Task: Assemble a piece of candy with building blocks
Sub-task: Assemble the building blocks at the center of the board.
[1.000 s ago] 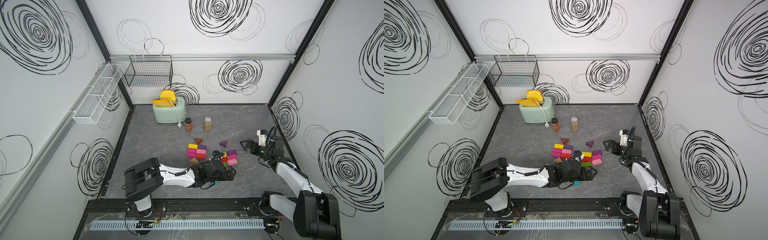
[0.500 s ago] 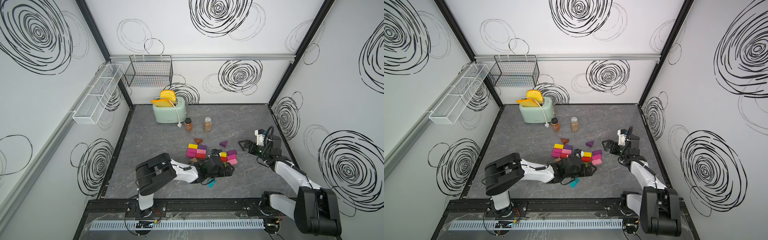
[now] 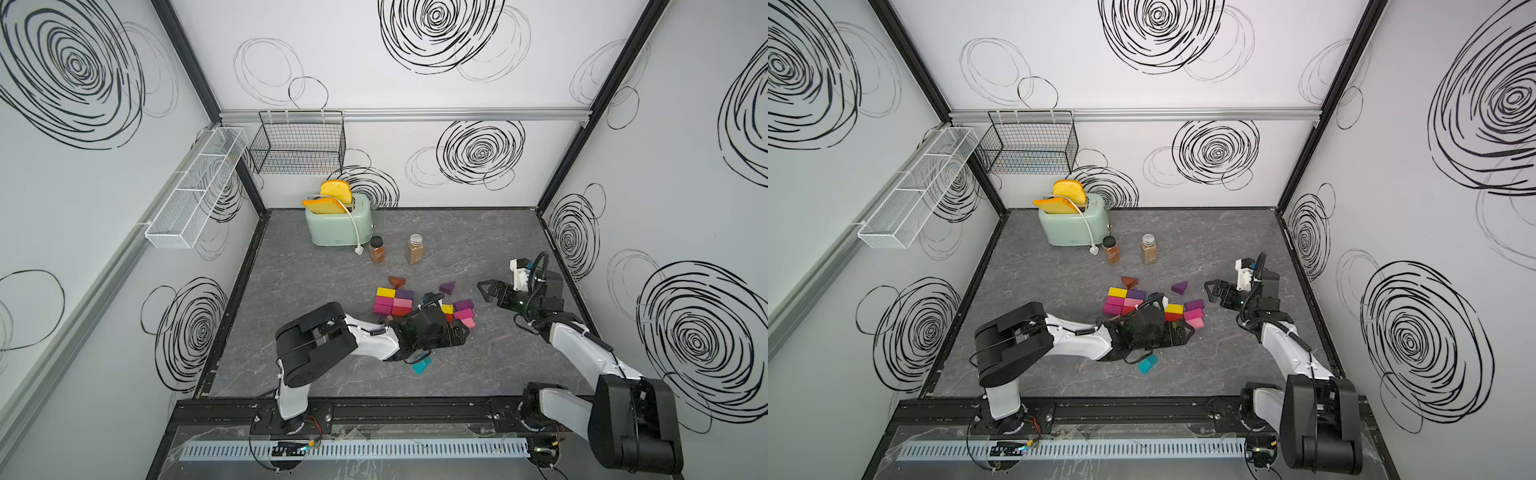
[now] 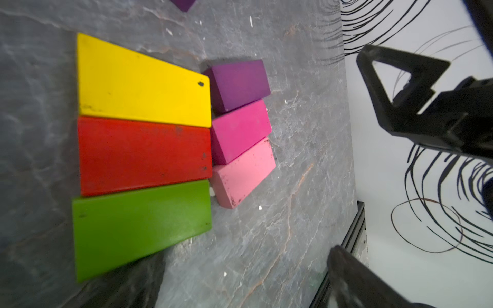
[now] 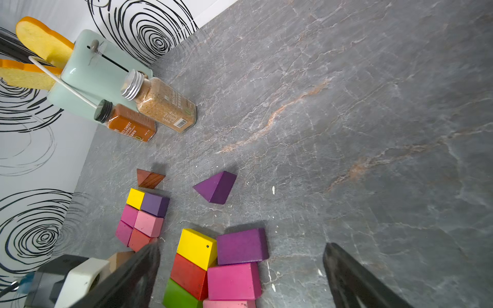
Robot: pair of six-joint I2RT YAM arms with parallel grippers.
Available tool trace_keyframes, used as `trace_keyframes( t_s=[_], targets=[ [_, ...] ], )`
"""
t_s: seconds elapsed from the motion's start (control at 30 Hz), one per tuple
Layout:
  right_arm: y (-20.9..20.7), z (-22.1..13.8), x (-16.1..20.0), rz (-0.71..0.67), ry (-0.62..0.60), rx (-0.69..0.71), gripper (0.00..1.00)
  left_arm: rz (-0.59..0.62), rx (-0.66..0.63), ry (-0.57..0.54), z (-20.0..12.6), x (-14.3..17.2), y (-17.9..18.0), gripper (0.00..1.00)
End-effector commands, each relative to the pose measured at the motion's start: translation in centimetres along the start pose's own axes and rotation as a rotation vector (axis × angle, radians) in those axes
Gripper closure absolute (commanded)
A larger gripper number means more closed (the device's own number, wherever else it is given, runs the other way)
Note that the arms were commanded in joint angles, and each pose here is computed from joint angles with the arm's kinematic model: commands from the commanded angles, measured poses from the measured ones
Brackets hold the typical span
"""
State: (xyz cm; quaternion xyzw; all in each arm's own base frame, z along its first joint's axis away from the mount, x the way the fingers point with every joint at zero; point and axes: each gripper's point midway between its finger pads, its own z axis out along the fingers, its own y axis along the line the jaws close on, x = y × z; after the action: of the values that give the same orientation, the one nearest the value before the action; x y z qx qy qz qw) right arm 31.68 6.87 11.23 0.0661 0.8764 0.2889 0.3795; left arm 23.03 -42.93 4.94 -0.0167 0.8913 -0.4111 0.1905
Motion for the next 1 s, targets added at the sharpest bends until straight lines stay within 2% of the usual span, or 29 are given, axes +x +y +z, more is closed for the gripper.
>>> trace_keyframes(
  t_s=[0.0, 0.23, 0.43, 0.57, 0.63, 0.8, 0.97],
  targets=[
    [0.4, -0.5, -0.4, -0.019, -0.02, -0.01, 0.01, 0.009, 0.004, -0.009, 0.6, -0.6, 0.1, 0.0],
    [0.5, -1.1, 0.2, 0.008, -0.028, -0.011, 0.01, 0.002, 0.056, 0.019, -0.8, 0.5, -0.8, 0.01],
    [0.6, -0.8, 1.9, 0.102, -0.033, -0.062, 0.01, 0.022, 0.116, 0.021, -5.3, 1.4, -1.1, 0.01],
    [1.5, -0.7, 2.2, 0.186, -0.117, -0.161, 0.01, 0.046, 0.19, -0.008, -8.8, 0.6, -1.9, 0.01],
    [1.1, -0.4, 2.7, 0.232, -0.141, -0.163, 0.01, 0.061, 0.242, -0.023, -10.6, 0.0, -2.7, 0.01],
    [1.1, 0.3, 2.8, 0.246, -0.193, -0.176, 0.01, 0.122, 0.331, -0.062, -14.9, -1.6, -5.0, 0.01],
    [0.8, 1.3, 2.1, 0.23, -0.226, -0.174, 0.01, 0.128, 0.403, -0.103, -18.3, -3.1, -5.8, 0.01]
  ],
)
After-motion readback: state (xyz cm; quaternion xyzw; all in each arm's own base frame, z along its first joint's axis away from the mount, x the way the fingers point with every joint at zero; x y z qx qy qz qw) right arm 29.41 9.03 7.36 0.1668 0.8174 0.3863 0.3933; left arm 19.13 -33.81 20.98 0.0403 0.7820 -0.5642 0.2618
